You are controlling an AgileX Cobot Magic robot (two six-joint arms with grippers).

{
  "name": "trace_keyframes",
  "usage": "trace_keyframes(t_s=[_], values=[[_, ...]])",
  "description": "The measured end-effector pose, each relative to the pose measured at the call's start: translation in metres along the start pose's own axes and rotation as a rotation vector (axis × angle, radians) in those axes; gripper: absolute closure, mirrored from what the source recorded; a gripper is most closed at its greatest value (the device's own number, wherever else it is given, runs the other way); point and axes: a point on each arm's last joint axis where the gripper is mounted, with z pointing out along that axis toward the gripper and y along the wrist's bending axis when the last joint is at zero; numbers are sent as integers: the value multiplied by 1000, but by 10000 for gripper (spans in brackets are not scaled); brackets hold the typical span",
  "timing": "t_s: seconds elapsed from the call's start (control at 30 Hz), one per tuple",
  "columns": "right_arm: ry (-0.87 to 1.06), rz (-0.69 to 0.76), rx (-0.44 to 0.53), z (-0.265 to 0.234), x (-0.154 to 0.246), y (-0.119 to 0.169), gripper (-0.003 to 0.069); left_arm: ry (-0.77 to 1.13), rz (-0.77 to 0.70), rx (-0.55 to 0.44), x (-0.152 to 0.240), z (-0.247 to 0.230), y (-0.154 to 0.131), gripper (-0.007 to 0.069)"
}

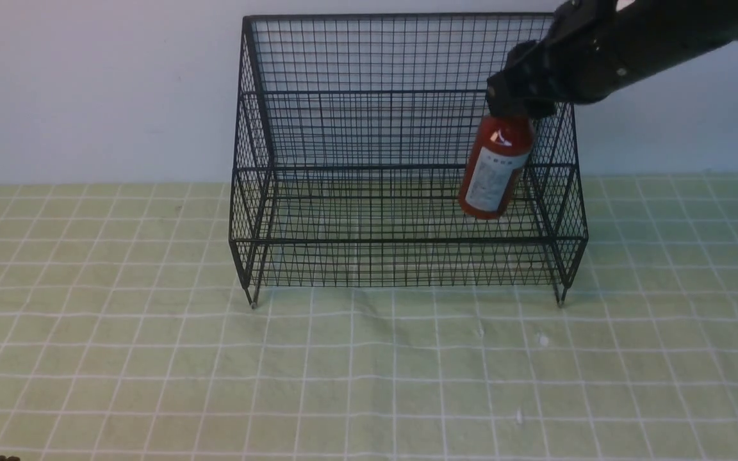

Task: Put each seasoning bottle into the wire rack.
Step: Use the right arm to put the condiment bottle back on the shelf

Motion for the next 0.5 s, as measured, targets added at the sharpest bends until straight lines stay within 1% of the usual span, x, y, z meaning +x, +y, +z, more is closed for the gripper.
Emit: trace_keyframes(t_s=[0.23, 0.37, 0.5], values=[[95, 7, -1, 40, 15, -5, 363, 0, 0, 0, 0, 0, 0, 632], [149, 10, -7, 52, 22, -6, 360, 0, 0, 0, 0, 0, 0, 632], [152, 10, -8, 52, 22, -6, 318, 0, 0, 0, 0, 0, 0, 632]])
